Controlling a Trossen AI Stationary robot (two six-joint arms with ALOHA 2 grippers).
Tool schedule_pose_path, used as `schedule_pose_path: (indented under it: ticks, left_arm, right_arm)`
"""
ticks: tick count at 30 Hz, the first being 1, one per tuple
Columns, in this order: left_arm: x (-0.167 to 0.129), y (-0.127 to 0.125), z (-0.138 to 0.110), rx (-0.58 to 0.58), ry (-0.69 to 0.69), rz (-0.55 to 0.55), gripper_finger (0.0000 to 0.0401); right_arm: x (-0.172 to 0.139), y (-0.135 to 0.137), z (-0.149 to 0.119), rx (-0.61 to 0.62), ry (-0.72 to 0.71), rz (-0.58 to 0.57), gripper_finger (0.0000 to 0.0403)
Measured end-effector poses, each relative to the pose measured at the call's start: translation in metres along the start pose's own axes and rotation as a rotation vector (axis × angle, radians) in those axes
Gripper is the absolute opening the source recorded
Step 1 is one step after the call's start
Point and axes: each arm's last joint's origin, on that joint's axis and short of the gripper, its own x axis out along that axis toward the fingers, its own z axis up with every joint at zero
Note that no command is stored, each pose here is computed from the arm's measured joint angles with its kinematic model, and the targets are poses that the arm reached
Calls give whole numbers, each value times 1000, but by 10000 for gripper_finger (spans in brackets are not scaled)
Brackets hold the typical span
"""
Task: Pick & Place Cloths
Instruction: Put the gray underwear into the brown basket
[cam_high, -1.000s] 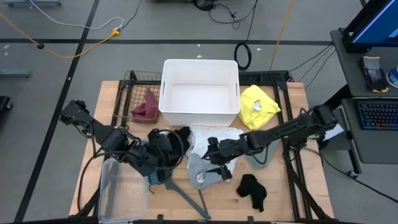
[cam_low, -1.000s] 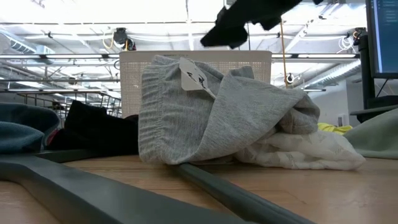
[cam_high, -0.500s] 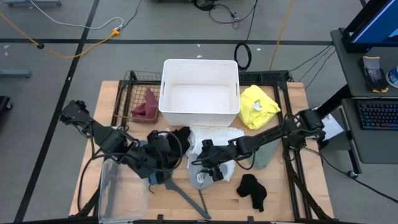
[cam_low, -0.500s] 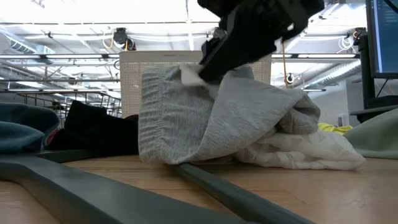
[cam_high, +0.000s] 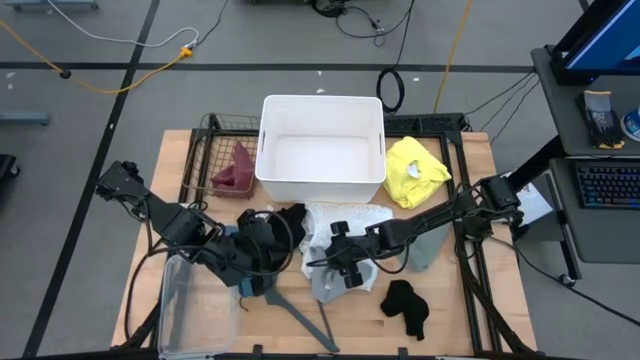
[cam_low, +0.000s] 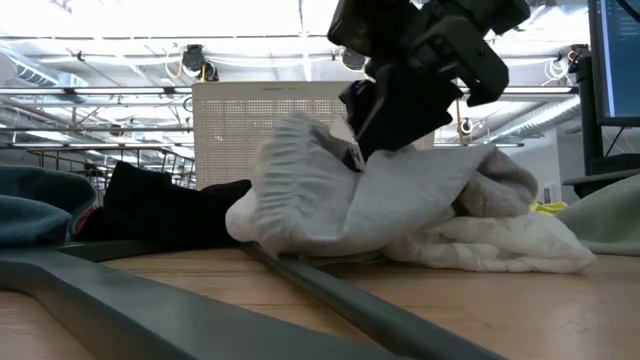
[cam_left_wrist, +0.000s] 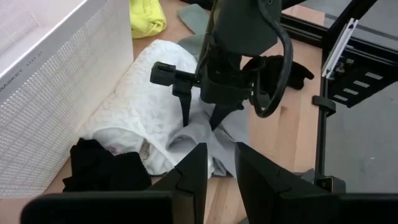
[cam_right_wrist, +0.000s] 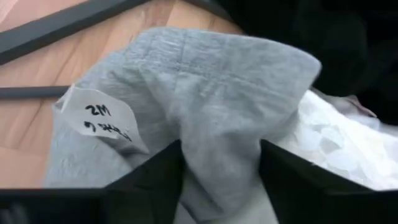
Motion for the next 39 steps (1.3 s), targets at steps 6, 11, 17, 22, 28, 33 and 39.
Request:
schedule_pose_path:
  ticks: [6,11,17,22,28,33,39]
  left_arm:
    - [0,0,0,-4,0,0,86]
    - [0,0,0,-4,-2,-1,86]
    - [0,0,0,-5,-4,-3,86]
    - [0,0,0,-6,-4,-4,86]
    - [0,-1,1,-7,-6,-5,85]
    - [0,-1,1,-7,-5,-5,86]
    - [0,-1,1,-3,-5,-5,86]
  right_arm:
    - [-4,5,2,-14,-13,10,66]
    - [-21,8,9,-58,-52,20,13]
    - [-59,4,21,-37,-144,18,26]
    - [-102,-1,33,-12,-269,14,10]
    - [-157,-8,39,80,-430,24,12]
    - [-189,-12,39,136,-522,64,13]
    - [-182,-11,40,160,-502,71,21]
